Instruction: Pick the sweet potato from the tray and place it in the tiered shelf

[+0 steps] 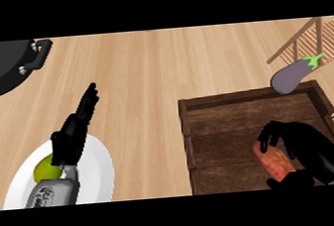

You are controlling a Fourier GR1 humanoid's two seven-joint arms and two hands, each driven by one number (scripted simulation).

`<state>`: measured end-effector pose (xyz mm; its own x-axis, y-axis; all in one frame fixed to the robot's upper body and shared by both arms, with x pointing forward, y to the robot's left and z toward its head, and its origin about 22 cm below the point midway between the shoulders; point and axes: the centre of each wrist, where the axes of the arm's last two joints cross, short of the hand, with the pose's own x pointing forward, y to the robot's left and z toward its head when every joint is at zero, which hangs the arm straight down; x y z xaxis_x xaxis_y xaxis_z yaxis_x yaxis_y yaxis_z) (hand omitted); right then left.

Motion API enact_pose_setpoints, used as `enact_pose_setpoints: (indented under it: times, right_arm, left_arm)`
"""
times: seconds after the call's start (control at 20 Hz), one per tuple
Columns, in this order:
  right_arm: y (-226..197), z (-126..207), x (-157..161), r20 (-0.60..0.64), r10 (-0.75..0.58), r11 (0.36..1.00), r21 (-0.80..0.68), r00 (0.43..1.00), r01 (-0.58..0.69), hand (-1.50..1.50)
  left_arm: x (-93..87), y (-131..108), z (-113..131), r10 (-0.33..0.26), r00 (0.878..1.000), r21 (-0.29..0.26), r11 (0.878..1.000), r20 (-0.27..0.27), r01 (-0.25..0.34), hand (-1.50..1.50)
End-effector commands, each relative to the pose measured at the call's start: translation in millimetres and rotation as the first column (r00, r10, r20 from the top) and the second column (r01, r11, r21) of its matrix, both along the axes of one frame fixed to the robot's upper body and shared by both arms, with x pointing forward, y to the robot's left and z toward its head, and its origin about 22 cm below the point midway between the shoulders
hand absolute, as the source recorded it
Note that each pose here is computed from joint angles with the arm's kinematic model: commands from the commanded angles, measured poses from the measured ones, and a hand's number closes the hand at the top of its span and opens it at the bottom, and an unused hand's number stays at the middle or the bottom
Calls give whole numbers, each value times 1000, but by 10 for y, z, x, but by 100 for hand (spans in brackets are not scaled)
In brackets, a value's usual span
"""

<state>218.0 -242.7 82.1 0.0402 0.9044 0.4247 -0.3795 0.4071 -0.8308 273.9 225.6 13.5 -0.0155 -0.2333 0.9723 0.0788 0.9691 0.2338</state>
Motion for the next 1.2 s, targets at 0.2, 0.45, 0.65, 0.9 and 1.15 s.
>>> enact_pose_setpoints:
  times: [0.2,0.45,0.65,0.9,1.15]
  right_arm:
    - [-1039,118,-383,197,208,946,210,958,-249,150]
    - [-1448,311,-474,340,85,844,475,937,-249,150]
    - [-1927,618,-633,419,18,821,512,908,-252,150]
    - [-2134,1163,-719,473,-130,843,515,871,-154,150]
    - [-2490,1543,-699,537,-241,864,497,808,-73,150]
  left_arm:
    - [-1,55,-11,37,999,-5,999,3,-37,0]
    - [-32,11,-15,20,1000,0,1000,8,-20,0]
    - [14,-35,-106,3,1000,-4,1000,2,-3,0]
    - [-27,116,-20,-17,1000,3,1000,-8,17,0]
    - [-29,51,-26,-12,1000,-7,1000,4,12,0]
